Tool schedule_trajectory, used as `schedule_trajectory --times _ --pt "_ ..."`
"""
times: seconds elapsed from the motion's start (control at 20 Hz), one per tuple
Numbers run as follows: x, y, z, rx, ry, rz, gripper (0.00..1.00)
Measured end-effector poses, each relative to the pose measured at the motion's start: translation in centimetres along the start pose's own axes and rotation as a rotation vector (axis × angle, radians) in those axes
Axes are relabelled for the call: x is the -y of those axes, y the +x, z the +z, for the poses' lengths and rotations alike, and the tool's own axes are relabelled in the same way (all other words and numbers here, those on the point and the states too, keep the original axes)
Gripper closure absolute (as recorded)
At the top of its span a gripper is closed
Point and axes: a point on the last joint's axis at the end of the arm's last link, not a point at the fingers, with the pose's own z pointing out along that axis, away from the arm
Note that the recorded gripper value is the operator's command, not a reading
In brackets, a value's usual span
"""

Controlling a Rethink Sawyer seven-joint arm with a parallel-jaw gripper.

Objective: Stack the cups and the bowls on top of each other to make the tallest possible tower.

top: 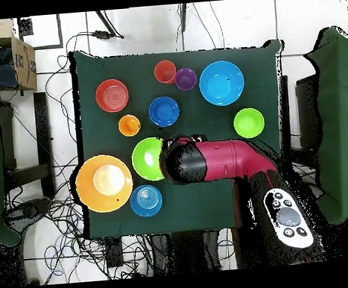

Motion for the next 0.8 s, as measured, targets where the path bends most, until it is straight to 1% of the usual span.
schedule_trajectory --times 0.2,0.3,0.45,0.5,0.7,0.8 --pt "0.2 0.1 -0.3 -0.035 0.009 0.001 0.00" --pt "0.3 0.0 -0.6 -0.064 0.014 -0.001 0.00" --pt "0.3 -0.9 -1.4 -0.118 0.024 -0.006 0.00" --pt "0.4 -1.4 -1.6 -0.128 0.027 -0.006 0.00" --pt "0.9 -3.2 -2.1 -0.140 0.036 -0.001 0.00" --pt "1.4 -4.7 -2.0 -0.137 0.041 0.005 0.00"
